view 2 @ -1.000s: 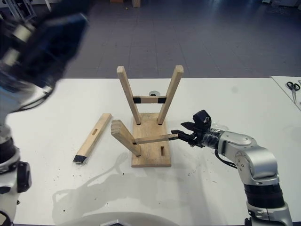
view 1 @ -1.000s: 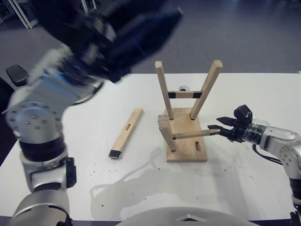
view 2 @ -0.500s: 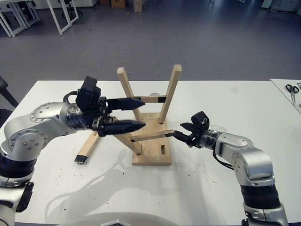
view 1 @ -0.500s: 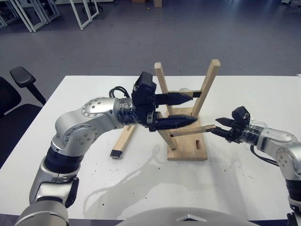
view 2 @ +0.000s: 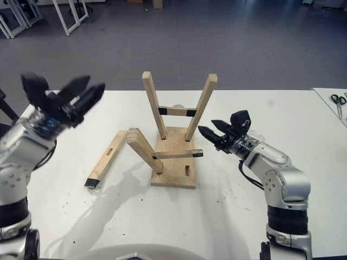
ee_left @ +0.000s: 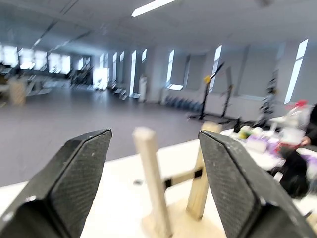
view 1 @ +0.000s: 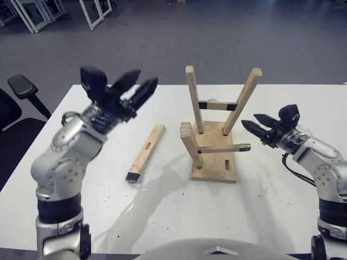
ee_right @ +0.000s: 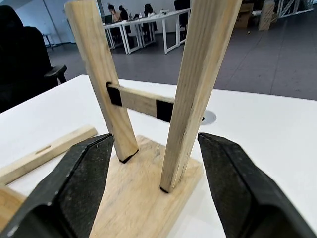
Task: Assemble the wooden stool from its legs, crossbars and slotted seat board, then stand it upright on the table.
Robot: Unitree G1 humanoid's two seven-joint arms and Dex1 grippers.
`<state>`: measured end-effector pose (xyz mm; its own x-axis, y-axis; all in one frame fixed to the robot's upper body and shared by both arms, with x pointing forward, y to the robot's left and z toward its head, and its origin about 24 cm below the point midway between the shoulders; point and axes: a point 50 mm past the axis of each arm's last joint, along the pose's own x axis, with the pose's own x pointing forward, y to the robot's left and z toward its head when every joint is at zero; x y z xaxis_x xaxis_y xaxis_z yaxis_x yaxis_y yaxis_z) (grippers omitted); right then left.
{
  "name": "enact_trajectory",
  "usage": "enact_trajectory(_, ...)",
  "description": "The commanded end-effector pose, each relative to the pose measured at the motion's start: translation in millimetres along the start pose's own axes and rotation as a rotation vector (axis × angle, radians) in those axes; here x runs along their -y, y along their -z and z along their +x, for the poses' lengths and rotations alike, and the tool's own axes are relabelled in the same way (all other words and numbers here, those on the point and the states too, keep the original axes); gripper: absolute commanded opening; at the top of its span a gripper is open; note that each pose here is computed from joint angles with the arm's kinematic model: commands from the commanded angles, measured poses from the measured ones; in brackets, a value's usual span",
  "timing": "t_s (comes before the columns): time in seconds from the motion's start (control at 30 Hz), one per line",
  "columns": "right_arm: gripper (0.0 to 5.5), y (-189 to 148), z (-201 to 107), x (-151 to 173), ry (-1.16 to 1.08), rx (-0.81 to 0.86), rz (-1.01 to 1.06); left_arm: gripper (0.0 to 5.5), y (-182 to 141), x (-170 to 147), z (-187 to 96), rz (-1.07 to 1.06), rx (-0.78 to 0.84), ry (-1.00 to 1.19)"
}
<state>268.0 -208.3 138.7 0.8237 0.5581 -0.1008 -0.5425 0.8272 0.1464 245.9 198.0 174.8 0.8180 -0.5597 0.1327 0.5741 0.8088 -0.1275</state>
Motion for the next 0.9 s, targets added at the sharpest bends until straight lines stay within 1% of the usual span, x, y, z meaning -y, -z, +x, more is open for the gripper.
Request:
enact_trajectory(0.03, 3.11, -7, 2, 2, 0.044, 0.049, -0.014, 2.77, 44, -9, -30, 0.039, -0.167, -0.116)
enact_trajectory(0.2, 3.11, -9, 2, 2, 0.048, 0.048, -0.026, 2.77, 95, -8, -66, 0.034, -0.418, -0.184)
enact_trajectory(0.33, 3.11, -8, 3, 0, 0.037, 0.038, -0.024, 2.77, 115, -12, -78, -0.008, -0.486, -0.192)
enact_trajectory(0.43, 3.11, -8, 4, 0, 0.023, 0.028, -0.022, 2.77, 127, -17, -89, 0.014, -0.561, -0.217)
enact_trajectory(0.57, 3.11, -7, 4, -1, 0.012, 0.017, -0.023, 2.77, 146, -15, -102, -0.019, -0.656, -0.242)
enact_trajectory(0.73, 3.11, -6, 4, -1, 0.009, 0.007, -0.022, 2.77, 154, -13, -105, -0.039, -0.714, -0.259)
enact_trajectory(0.87, 3.11, -6, 4, 0, 0.011, 0.004, -0.026, 2.06, 150, -19, -99, 0.003, -0.719, -0.302)
enact_trajectory(0.9, 3.11, -7, 4, 0, 0.011, 0.010, -0.027, 2.04, 149, -20, -97, 0.008, -0.721, -0.313)
